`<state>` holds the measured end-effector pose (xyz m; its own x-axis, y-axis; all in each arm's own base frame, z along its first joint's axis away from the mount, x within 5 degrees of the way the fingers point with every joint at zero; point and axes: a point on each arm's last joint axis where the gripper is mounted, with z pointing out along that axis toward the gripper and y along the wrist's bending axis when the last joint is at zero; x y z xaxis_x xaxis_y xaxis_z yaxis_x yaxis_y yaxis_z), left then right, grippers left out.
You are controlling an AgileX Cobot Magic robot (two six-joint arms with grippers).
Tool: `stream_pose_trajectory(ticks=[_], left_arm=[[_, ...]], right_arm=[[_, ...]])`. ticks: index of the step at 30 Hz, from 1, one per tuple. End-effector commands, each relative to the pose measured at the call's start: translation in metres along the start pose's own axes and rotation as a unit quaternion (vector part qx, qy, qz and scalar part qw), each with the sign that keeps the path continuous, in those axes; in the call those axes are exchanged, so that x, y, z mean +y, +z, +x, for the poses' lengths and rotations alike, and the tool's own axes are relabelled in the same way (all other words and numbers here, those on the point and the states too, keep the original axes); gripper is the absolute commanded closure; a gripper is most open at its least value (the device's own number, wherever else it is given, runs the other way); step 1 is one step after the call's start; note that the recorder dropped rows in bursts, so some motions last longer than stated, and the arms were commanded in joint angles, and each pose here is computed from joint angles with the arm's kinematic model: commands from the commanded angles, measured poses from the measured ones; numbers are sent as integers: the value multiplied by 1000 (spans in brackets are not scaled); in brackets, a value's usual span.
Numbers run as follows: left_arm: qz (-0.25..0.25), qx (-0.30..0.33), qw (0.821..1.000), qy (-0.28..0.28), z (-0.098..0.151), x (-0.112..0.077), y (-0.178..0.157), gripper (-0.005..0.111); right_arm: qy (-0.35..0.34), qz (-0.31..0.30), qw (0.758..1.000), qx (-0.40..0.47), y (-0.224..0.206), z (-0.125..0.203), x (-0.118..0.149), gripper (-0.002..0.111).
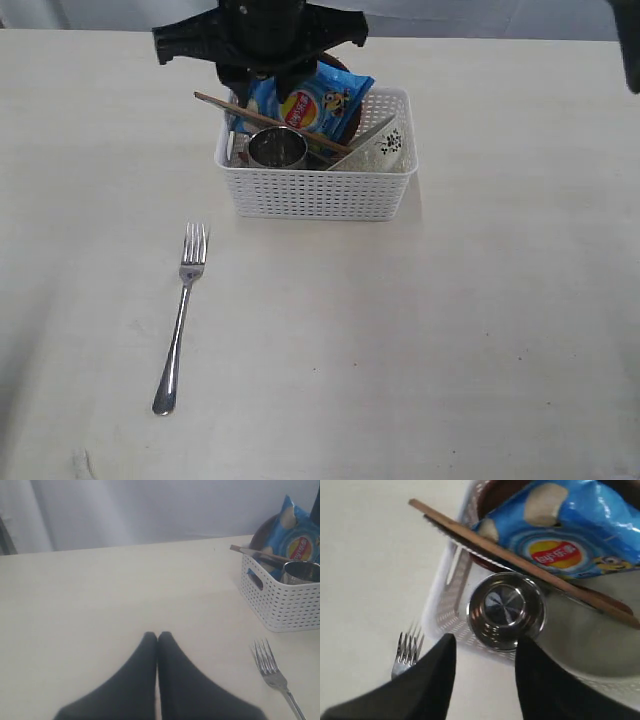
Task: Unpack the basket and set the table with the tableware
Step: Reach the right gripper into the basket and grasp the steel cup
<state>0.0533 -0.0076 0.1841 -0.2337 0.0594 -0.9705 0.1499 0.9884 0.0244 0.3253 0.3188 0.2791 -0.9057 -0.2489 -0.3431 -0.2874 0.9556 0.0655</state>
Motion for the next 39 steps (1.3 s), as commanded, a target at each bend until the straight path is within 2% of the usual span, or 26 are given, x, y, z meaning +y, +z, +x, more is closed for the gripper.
stream_pose_trajectory(ticks=[1,7,15,23,39], left_arm=[[3,-4,1000,-3,0,0,0,107],[3,-4,1000,-3,0,0,0,107],[3,-4,1000,-3,0,0,0,107],[3,-4,1000,-3,0,0,0,107],[3,-4,1000,-3,0,0,0,107]], right_arm=[[28,-9,999,22,10,-10,-22,70],[27,-14,999,37,21,-16,-37,70],[8,-26,998,61,38,-14,-36,70],[10,5,992,124,69,10,-49,70],[25,-30,992,121,70,10,-43,70]])
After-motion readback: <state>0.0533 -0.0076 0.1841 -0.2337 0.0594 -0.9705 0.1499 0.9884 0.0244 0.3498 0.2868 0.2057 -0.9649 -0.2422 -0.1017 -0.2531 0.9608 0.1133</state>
